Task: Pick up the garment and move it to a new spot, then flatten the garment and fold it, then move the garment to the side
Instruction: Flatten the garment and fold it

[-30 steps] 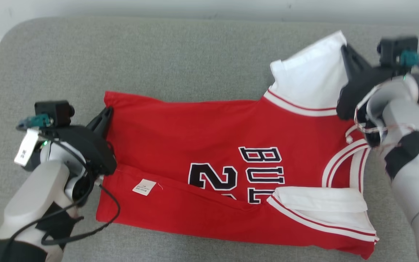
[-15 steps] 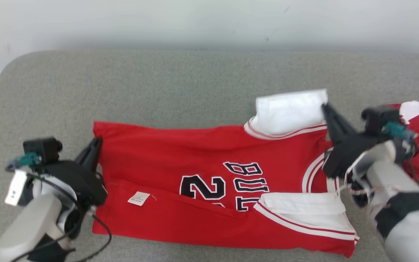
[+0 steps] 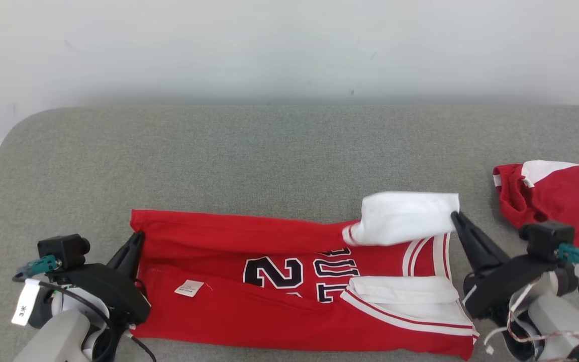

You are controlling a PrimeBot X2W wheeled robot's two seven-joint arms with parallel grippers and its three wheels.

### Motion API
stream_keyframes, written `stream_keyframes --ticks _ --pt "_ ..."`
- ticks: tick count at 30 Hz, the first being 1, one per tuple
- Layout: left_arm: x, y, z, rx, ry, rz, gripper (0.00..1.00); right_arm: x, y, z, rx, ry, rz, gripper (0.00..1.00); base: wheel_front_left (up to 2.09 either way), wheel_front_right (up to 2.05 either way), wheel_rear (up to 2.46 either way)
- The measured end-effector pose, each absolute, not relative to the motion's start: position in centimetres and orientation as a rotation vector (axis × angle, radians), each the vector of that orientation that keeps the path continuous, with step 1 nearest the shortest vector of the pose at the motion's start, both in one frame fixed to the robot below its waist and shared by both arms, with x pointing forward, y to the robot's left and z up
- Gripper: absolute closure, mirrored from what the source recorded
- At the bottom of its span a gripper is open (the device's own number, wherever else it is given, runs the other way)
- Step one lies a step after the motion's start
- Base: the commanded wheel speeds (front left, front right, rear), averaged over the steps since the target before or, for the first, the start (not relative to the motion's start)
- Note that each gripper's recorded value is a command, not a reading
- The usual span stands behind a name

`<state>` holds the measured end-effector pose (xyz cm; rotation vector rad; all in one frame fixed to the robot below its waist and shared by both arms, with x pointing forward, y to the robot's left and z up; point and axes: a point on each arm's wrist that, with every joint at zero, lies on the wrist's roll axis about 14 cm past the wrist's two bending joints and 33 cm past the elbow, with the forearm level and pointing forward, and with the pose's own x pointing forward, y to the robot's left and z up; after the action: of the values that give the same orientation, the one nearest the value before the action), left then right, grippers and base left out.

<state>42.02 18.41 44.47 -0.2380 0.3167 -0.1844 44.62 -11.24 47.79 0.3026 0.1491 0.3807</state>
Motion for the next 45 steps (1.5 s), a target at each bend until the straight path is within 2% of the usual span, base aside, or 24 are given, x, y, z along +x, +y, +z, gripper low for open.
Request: stream_keyframes --ticks 8,22,23,24,25,26,27,45 --pt "41.1 18.0 44.0 -0.251 0.322 -0.193 1.0 41.9 -10.4 46.9 0.369 0.19 0.426 1.0 0.0 0.0 0.0" --pt "38.5 16.6 41.8 -0.254 0.386 -0.207 1.0 38.3 -10.5 42.6 0.233 0.378 0.489 1.0 0.0 0.0 0.0" --pt "38.4 16.7 41.9 -0.252 0.386 -0.204 0.94 38.1 -10.5 42.4 0.225 0.388 0.492 1.0 0.0 0.0 0.0" --pt "38.3 16.9 41.9 -0.252 0.384 -0.2 1.0 37.9 -10.5 42.1 0.219 0.403 0.492 1.0 0.0 0.0 0.0" --pt "38.2 17.0 41.9 -0.258 0.384 -0.193 1.0 37.6 -10.6 41.7 0.214 0.417 0.492 1.0 0.0 0.0 0.0" --pt "38.0 17.2 41.7 -0.262 0.388 -0.185 0.8 37.4 -10.6 41.4 0.208 0.427 0.49 1.0 0.0 0.0 0.0" --pt "37.6 17.3 41.4 -0.257 0.396 -0.182 0.0 37.2 -10.8 41.2 0.202 0.435 0.486 0.0 0.0 0.0 0.0" --pt "36.2 18.5 42.5 -0.253 0.311 -0.1 0.0 37.5 -13.0 45.3 0.338 0.274 0.399 0.0 0.0 0.0 0.0"
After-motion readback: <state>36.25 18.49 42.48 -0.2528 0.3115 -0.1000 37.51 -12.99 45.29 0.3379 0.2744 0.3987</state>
